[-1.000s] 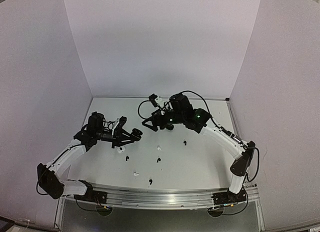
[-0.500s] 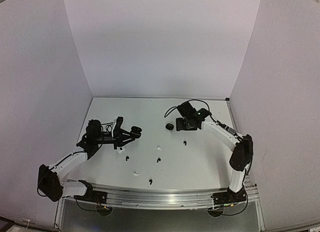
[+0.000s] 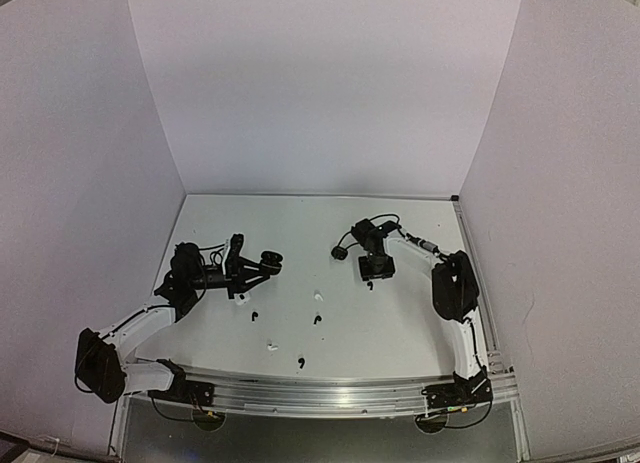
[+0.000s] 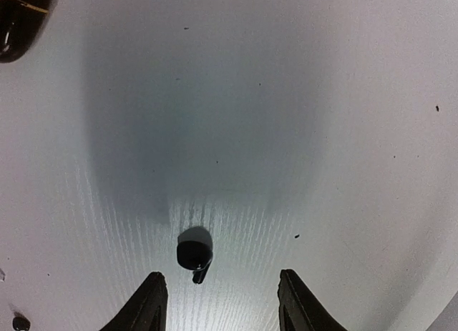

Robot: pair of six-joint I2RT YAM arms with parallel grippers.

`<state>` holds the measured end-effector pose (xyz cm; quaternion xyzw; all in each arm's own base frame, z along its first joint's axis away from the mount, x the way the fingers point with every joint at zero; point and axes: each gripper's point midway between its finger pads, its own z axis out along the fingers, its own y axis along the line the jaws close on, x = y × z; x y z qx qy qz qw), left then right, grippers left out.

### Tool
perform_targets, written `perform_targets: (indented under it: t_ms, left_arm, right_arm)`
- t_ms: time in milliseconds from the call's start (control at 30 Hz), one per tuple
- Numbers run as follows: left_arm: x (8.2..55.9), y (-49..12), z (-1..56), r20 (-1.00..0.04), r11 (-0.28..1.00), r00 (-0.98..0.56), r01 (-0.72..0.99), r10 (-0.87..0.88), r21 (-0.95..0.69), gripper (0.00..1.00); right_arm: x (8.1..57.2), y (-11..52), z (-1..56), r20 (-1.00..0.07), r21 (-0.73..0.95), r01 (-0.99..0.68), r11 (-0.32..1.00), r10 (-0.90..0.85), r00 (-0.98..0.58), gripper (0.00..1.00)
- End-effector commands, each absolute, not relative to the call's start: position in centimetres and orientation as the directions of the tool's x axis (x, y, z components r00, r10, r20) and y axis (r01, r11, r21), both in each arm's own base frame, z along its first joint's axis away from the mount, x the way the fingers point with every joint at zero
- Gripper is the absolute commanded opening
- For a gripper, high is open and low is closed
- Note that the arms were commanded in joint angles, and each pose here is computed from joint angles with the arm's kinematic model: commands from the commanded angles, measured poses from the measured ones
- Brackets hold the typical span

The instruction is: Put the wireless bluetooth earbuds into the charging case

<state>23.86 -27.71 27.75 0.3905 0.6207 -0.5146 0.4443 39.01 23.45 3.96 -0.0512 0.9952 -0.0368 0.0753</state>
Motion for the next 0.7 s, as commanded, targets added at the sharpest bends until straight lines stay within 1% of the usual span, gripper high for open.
perform_targets:
  t_ms: [0, 133, 200, 433, 667]
  left_arm:
    - [24.0, -27.6, 28.8, -0.967, 0.168, -0.255, 0.953, 0.001, -0.251, 0.0]
    - [24.1, -27.7, 28.7, -0.966, 0.169, -0.258, 0.953, 0.005, -0.253, 0.0]
    - [24.2, -27.7, 28.6, -0.966, 0.17, -0.259, 0.952, 0.005, -0.254, 0.0]
    - [24.3, -27.7, 28.4, -0.965, 0.174, -0.261, 0.951, 0.008, -0.255, 0.0]
    - [24.3, -27.7, 28.4, -0.965, 0.174, -0.262, 0.951, 0.01, -0.257, 0.0]
  right_arm:
    - [39.2, 24.8, 3.2, -0.087, -0.004, -0.163, 0.987, -0.163, -0.983, 0.48]
    - [39.4, 24.7, 2.4, -0.065, 0.009, -0.156, 0.988, -0.155, -0.986, 0.47]
    - [39.5, 24.2, 2.1, -0.062, -0.003, -0.149, 0.989, -0.149, -0.987, 0.45]
    - [39.0, 24.2, 0.9, -0.029, -0.003, -0.161, 0.987, -0.161, -0.987, 0.33]
    - [38.9, 24.0, 0.4, -0.019, -0.01, -0.163, 0.987, -0.163, -0.986, 0.25]
